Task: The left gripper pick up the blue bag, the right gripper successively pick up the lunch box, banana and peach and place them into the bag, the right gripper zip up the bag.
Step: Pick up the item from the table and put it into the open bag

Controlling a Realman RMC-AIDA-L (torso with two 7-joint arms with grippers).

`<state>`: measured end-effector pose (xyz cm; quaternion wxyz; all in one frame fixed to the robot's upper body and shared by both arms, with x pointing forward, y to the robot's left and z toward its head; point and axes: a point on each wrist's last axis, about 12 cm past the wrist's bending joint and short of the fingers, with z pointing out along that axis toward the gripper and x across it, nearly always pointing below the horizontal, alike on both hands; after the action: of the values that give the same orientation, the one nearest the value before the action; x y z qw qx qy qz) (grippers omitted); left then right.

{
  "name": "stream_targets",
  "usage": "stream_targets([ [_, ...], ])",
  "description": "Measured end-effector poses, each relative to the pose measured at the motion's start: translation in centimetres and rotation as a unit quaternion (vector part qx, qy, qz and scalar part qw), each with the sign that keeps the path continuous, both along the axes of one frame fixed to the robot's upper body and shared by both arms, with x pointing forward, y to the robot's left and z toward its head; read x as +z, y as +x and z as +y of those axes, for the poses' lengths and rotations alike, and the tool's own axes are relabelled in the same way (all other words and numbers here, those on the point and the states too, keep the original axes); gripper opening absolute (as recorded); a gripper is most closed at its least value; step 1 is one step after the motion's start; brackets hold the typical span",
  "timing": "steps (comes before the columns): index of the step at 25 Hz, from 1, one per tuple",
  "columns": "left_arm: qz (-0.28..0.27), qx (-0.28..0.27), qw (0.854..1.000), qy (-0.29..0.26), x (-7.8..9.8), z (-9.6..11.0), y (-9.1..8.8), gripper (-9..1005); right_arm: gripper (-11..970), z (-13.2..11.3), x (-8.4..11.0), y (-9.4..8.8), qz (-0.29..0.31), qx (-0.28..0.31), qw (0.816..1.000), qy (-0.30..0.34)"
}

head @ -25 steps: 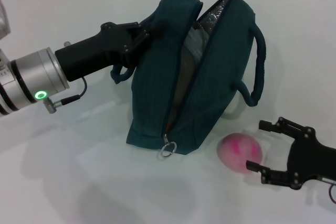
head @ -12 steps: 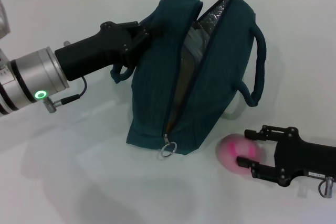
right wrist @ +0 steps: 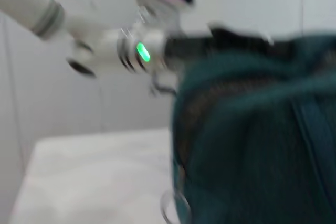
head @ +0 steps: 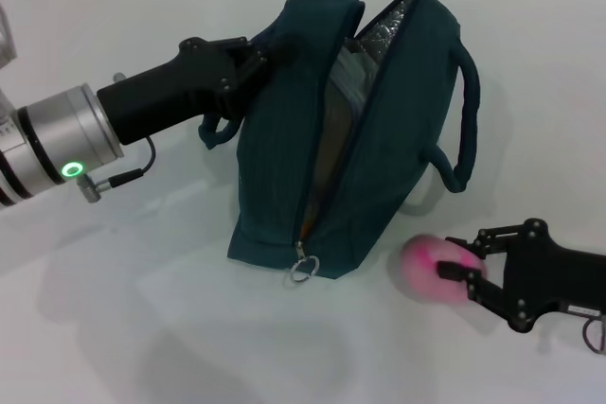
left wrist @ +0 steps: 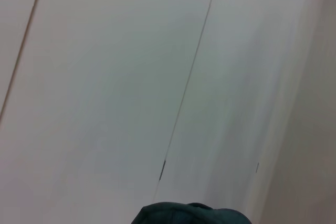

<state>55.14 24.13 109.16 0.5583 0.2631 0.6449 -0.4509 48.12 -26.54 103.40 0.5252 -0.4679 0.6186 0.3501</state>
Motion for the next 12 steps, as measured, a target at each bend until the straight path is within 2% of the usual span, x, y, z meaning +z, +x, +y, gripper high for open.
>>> stream_targets([
  [4,-0.002,-0.001,1.000,0.000,0.1,-0.1,0.2,37,217,0.5,1.7,-0.5,-0.027,0.051,0.997,0.049],
  [6,-0.003,0.000,1.000,-0.002,0.2,-0.1,0.2,37,196,0.7,3.1,-0.5,-0.054,0.074,0.992,0.084],
  [9,-0.007,0.003,1.000,-0.003,0.3,-0.1,0.2,37,165,0.6,4.8,0.1,-0.099,0.062,0.984,0.132],
  [12,-0.013,0.005,1.000,-0.005,0.3,0.0,0.2,37,137,0.7,6.0,1.5,-0.127,0.035,0.978,0.159],
])
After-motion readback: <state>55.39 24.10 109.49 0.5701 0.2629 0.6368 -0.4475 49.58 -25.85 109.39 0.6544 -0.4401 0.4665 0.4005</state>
